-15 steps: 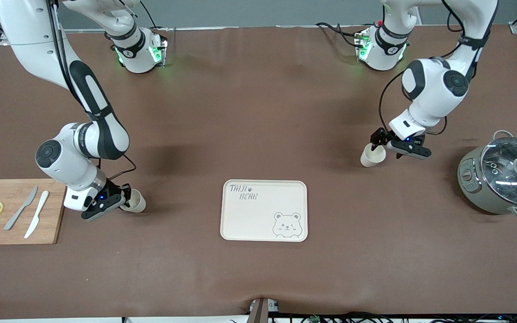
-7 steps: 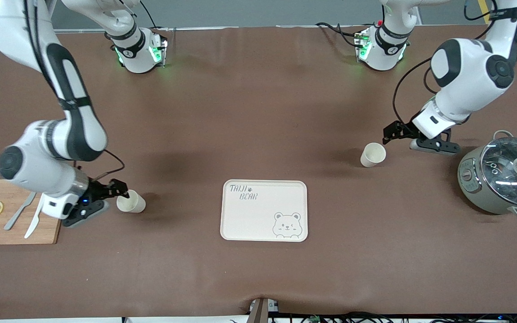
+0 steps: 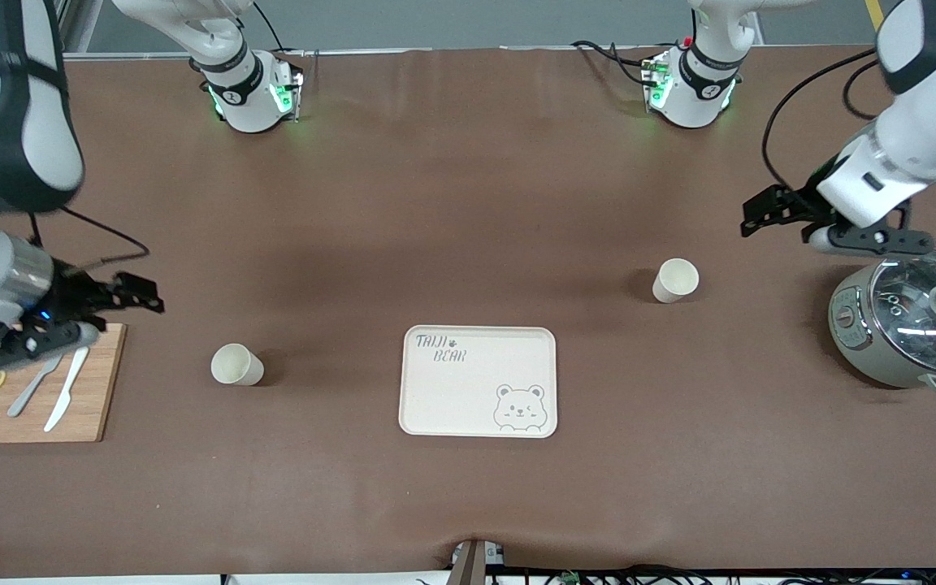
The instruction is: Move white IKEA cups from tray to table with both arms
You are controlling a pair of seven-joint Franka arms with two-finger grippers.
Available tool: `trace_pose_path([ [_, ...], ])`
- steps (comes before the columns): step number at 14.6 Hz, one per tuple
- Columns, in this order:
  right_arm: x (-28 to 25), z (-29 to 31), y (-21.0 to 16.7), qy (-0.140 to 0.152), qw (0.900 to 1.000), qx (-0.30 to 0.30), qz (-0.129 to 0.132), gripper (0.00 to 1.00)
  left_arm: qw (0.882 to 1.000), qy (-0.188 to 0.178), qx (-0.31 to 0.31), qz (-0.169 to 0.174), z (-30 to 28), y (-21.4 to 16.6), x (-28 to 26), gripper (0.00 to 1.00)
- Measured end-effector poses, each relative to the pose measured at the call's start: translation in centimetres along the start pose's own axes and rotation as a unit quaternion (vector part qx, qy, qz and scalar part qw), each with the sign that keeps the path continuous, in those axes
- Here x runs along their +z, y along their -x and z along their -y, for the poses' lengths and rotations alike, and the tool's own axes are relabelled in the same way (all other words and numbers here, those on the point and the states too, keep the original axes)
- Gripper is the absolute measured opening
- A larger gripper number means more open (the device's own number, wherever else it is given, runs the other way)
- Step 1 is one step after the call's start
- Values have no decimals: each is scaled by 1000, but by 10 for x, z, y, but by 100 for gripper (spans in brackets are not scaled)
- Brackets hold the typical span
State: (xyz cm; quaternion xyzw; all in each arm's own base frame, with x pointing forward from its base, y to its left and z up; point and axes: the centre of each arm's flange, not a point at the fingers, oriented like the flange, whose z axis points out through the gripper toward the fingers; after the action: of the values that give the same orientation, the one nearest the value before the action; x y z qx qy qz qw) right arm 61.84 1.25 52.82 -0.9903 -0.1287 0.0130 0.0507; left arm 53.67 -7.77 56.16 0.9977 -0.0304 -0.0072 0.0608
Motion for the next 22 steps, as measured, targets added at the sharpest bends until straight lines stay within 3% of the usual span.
trace_pose_path([
  [4,-89,21,62,3,999,33,-8,100,1000,-7,1,0,5,-7,-36,100],
  [7,-120,42,91,10,997,73,-7,100,1000,-7,7,-2,-1,-10,-60,100],
  [10,-125,54,102,29,997,68,8,100,1000,-9,12,1,-6,-9,-83,100],
  [15,-120,41,117,23,998,40,51,100,999,-18,22,13,-16,-18,-71,100],
  [18,-128,49,124,24,998,34,50,100,996,-79,48,15,-26,-22,-65,100],
  [22,-129,56,125,25,998,28,51,100,992,-94,77,21,-27,-25,-60,100],
])
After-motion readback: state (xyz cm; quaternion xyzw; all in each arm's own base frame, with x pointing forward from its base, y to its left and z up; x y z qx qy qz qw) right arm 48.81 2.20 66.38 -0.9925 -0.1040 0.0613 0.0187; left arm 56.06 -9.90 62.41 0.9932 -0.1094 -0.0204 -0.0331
